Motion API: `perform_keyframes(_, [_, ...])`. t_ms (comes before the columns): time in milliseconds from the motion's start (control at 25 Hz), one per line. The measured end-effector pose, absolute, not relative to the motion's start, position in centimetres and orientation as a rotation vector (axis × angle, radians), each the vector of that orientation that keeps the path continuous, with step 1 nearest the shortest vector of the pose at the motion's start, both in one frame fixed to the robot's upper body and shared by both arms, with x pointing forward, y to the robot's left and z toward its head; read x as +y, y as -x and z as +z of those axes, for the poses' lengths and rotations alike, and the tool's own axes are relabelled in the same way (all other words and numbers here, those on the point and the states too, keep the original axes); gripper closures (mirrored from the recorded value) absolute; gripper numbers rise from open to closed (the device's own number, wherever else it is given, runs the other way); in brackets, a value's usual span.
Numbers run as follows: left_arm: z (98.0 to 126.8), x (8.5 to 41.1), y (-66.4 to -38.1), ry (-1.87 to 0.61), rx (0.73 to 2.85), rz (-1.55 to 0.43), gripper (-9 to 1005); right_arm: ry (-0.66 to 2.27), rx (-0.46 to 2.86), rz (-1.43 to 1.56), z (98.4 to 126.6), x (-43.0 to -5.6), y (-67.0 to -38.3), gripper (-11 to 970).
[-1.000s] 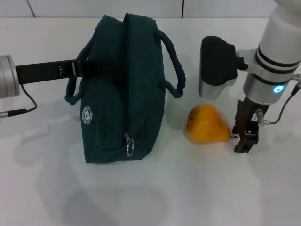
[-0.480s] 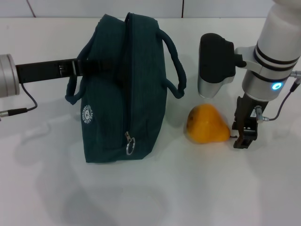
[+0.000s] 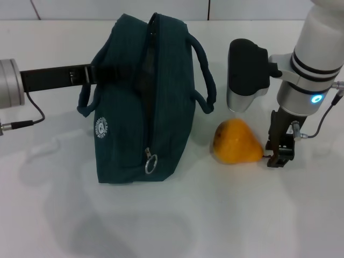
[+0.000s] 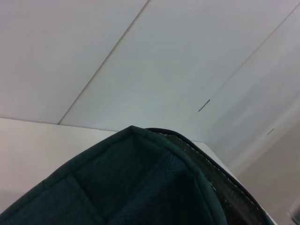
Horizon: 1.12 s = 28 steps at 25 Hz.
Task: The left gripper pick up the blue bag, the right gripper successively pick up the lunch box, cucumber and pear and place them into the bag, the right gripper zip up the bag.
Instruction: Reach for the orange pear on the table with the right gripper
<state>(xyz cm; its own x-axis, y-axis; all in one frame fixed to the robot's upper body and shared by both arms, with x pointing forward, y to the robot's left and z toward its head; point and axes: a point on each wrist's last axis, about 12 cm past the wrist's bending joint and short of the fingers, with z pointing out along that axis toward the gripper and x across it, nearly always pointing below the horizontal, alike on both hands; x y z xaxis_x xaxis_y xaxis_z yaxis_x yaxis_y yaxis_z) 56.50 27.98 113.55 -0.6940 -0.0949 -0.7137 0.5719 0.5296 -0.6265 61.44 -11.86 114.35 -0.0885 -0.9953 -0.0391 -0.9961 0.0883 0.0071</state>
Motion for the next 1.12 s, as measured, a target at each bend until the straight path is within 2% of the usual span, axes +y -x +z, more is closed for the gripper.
perform_keyframes(320, [113.67, 27.86, -56.61, -0.39, 2.047, -1.19, 965, 2.1, 2.291, 0.05, 114.37, -11.73, -61.53, 622])
perform_keyframes(560, [113.74, 27.81, -56.68, -0.392, 2.045, -1.191, 964, 2.1, 2.296, 0.057, 114.37, -11.73, -61.48, 719])
perform_keyframes(760, [113.75, 27.81, -56.69, -0.392, 2.045, -1.19, 965, 2.098, 2.305, 0.074, 114.26, -11.75, -61.38, 861])
perform_keyframes(1120, [113.75, 27.8, -56.71, -0.392, 2.045, -1.189, 964, 2.109, 2.312, 0.076, 114.29, -11.73, -61.32, 849])
